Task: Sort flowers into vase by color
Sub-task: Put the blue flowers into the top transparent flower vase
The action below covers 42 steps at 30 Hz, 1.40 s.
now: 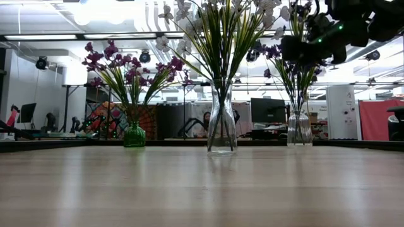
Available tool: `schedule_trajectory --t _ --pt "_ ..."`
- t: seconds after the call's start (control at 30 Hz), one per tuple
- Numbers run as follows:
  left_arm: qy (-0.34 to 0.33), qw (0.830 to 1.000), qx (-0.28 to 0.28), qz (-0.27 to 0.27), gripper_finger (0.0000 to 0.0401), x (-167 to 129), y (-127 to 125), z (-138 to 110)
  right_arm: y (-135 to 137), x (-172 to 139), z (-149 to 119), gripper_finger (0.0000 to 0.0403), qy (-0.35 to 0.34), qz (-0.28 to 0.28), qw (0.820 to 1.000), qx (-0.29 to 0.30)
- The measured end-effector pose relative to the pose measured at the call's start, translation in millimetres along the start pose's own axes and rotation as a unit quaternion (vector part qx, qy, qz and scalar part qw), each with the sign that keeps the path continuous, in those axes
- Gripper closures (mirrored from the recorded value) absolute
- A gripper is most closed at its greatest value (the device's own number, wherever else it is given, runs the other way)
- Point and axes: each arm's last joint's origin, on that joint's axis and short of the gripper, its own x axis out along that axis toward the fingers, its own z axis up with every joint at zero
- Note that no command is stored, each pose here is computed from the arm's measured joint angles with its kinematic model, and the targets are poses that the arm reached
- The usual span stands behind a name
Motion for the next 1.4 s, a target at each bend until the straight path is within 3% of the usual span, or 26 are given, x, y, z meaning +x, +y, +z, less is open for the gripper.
schedule_trajectory --t 0.83,1.2,1.4 --pt "0.0 1.0 0.002 0.0 0.018 -0.1 0.0 0.0 5.1 4.0 -7.8 0.0386 0.014 0.0 1.0 -0.016" --pt "0.0 1.0 0.002 0.0 0.018 0.0 0.0 0.0 4.9 3.8 -7.5 0.0274 0.014 0.0 1.0 -0.007" --pt "0.0 1.0 0.002 0.0 0.018 0.0 0.0 0.0 4.7 3.7 -8.3 0.0232 0.017 -0.001 1.0 0.002"
